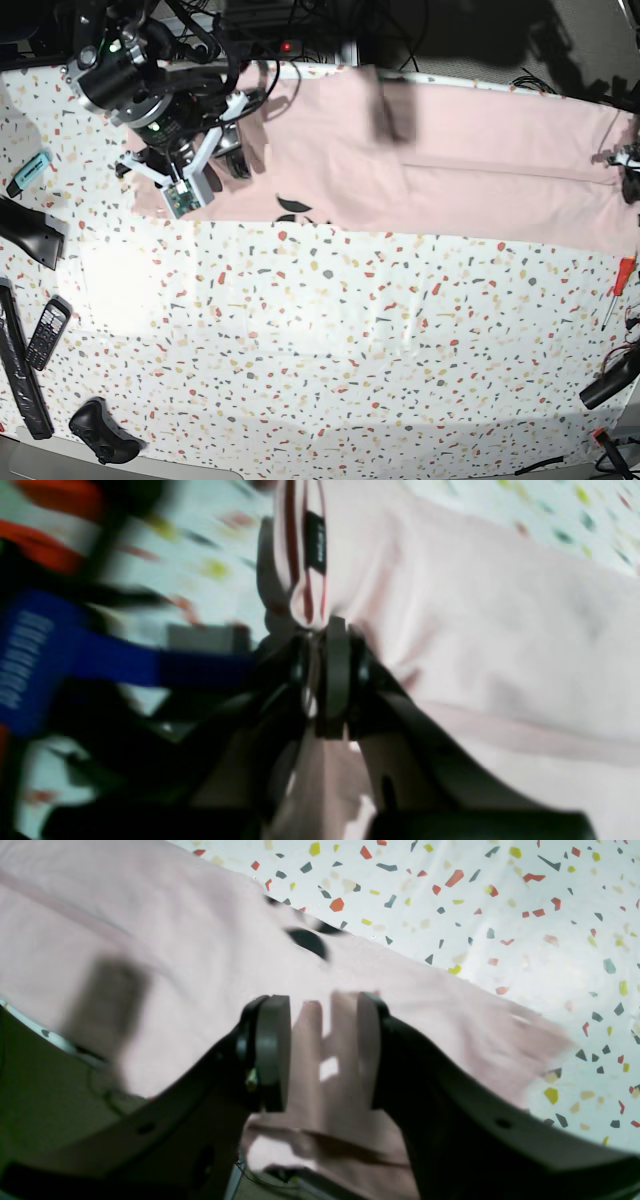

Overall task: Fold the T-shirt properly
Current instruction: 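Grasp the shirt's other end with the left gripper and fold it toward the right gripper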

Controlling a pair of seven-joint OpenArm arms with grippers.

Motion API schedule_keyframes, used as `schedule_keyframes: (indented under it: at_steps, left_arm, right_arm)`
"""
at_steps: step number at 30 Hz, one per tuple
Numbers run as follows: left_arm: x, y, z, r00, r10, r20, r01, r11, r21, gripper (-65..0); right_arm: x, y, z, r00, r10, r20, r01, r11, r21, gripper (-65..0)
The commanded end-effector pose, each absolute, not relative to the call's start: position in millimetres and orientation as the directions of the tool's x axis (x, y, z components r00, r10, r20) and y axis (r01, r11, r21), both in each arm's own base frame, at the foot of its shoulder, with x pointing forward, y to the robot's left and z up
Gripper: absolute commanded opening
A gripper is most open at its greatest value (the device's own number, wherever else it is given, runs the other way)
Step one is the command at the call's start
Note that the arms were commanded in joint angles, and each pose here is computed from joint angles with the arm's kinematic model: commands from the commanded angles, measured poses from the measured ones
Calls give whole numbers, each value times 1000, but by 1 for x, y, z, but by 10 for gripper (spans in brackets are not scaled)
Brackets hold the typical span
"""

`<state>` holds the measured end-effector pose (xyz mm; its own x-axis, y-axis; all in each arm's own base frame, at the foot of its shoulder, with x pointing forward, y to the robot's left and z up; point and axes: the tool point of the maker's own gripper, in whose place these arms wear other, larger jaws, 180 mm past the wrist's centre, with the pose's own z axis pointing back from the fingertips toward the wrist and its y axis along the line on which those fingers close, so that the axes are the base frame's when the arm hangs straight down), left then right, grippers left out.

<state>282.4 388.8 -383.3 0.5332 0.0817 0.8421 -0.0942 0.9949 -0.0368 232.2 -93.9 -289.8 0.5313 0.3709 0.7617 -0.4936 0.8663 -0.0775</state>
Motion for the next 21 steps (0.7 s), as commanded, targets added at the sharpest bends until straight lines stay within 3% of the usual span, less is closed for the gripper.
schedule_keyframes:
  at_steps: [1,7,13,21]
  left_arm:
    - [296,397,-353,469,37,882,-73,997,-3,-650]
    - [300,381,-326,512,-72,856,11,997,78,-650]
    - [292,318,-278,448,-145,882,169,983,75,-650]
    - [271,227,-246,400,-114,910,337,941,-30,-650]
  right_arm:
    - [237,-91,-280,496,359,791,-496,865,-82,-434]
    - [239,-90,-279,486,351,800,-495,865,-79,-434]
    - [239,-90,-279,486,350,801,-495,865,-78,-434]
    - [240,-89,-277,475,344,810,-495,865,-77,-434]
